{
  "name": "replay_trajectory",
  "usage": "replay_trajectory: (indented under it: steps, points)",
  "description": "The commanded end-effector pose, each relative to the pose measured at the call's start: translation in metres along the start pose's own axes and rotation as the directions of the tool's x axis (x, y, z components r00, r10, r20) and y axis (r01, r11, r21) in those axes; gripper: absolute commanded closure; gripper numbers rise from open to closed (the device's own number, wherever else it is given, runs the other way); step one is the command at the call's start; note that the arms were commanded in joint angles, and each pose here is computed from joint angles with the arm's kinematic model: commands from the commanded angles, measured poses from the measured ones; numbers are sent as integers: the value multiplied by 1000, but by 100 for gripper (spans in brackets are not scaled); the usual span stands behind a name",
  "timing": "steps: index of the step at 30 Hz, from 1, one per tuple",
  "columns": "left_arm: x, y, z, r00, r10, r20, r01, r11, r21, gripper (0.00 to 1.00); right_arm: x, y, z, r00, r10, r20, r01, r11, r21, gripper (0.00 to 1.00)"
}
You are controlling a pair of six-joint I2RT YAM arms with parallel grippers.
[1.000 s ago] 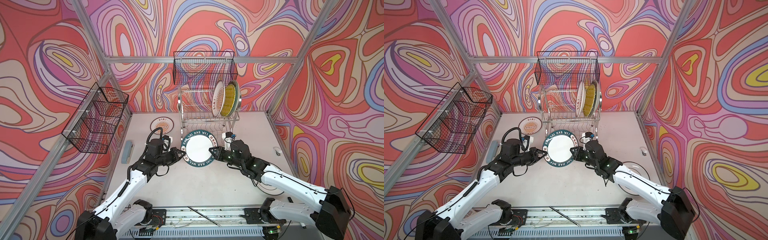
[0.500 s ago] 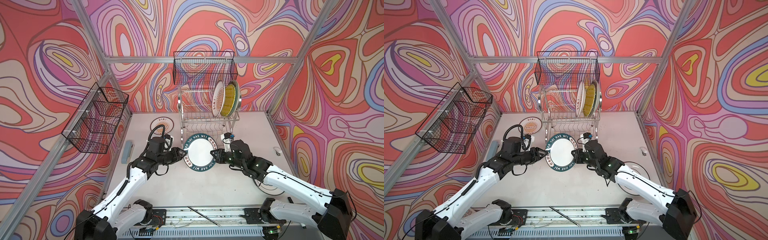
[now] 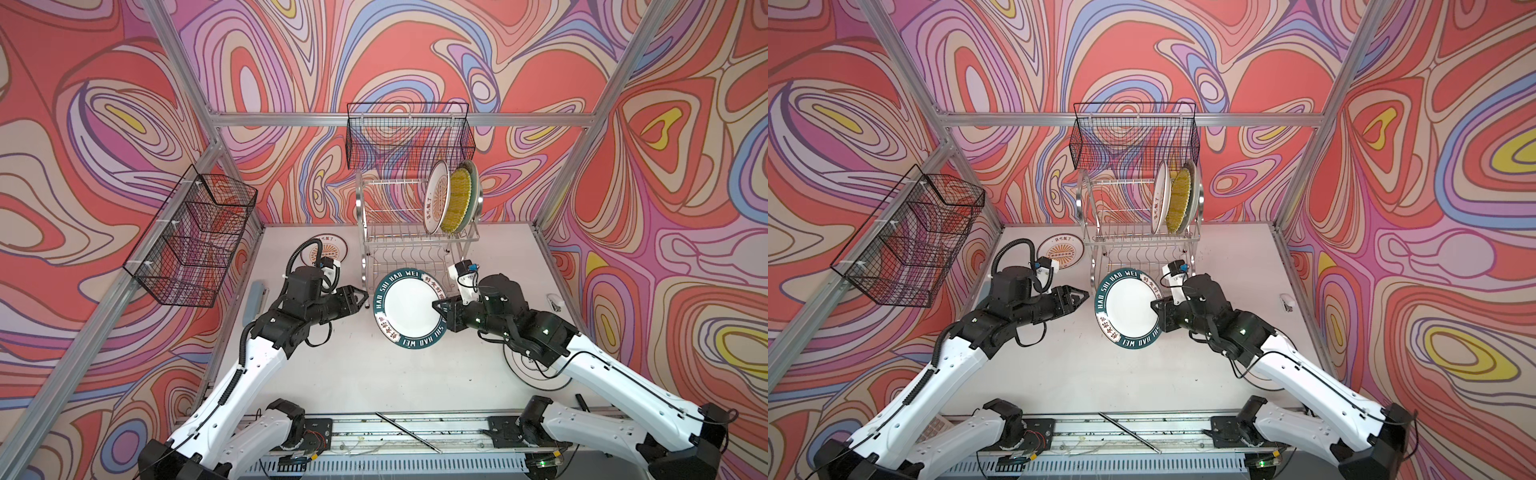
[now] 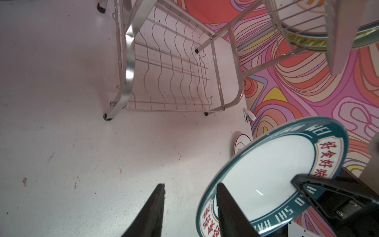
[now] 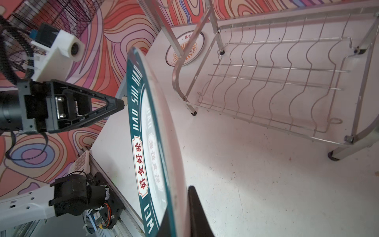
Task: Load the plates into the dish rack
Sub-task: 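Open the left gripper and draw it back while the right gripper lifts the plate, then carry the green-rimmed plate with the right gripper over the rack's upper tier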
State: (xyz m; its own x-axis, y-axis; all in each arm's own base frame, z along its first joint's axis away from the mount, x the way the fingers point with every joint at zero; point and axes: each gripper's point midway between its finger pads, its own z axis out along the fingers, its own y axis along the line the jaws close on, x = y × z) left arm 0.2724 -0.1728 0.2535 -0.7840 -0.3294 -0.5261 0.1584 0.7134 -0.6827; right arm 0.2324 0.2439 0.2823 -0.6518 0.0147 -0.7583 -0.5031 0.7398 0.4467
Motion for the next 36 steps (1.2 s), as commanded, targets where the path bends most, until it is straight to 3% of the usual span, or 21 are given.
replay_trajectory:
  steps: [1, 9, 16, 24, 36]
  points:
    - [-7, -9, -18, 997, 69, 19, -68, 997, -28, 55, -35, 32, -24, 991, -81, 106, 92, 990, -103, 100]
    - [-18, -21, -36, 992, 110, 64, -108, 994, -31, 54, -99, 73, -46, 949, -162, 271, 213, 962, -171, 100]
    - [-17, -21, -42, 992, 111, 66, -109, 993, -37, 54, -154, 93, -58, 897, -207, 391, 276, 953, -128, 100]
    - [-24, -37, -46, 991, 94, 99, -97, 995, 28, 55, -205, 84, -66, 832, -182, 524, 210, 978, 7, 100]
    - [-25, -36, -51, 989, 96, 113, -99, 995, 23, 54, -252, 67, -61, 770, -163, 617, 84, 984, 155, 100]
